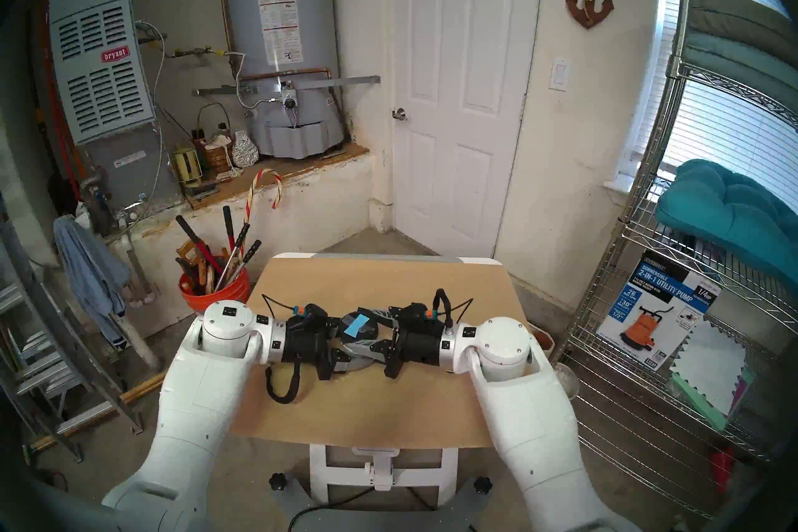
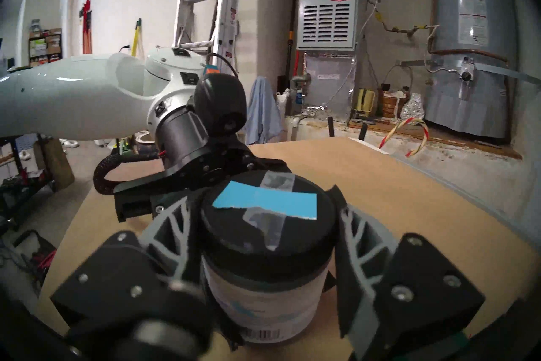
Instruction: Open paint jar
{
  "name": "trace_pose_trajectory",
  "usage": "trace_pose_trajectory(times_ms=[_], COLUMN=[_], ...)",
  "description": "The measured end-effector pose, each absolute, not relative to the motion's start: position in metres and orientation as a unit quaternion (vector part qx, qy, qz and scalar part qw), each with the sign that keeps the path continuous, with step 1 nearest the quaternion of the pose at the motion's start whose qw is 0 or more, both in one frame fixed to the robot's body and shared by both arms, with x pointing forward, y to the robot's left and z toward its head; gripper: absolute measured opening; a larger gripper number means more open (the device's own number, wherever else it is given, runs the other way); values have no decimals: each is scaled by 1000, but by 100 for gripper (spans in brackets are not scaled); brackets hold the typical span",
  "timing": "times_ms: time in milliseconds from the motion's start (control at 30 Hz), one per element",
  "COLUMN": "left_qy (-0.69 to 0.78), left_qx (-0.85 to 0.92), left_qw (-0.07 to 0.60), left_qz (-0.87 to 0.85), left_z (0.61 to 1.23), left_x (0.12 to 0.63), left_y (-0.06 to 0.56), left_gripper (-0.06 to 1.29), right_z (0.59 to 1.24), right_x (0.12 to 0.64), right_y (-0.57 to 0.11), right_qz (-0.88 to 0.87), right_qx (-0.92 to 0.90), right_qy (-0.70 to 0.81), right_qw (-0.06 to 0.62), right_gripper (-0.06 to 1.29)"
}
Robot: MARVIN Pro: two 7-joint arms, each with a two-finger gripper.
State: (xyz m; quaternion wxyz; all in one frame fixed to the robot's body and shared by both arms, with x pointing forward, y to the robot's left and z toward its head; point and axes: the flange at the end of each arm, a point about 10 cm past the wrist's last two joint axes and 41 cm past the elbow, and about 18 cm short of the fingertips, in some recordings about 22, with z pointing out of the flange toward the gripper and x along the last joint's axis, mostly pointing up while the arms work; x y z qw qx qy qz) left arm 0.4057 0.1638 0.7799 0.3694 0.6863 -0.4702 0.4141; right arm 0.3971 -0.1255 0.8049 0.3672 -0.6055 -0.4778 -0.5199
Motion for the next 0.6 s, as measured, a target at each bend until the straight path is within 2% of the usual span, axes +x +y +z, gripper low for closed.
trace_pose_trajectory(times_ms=[600], left_qy=[-482], left_qx=[685], left_qw=[374], left_qz=[398], left_z=[783], left_x=[404], left_y=[164], left_gripper=[78], right_z=[814], right_x=[427], right_y=[-128], right_qz=[-456], right_qx=[-561], right_qy=[-556], right_qw=[410], right_gripper=[66])
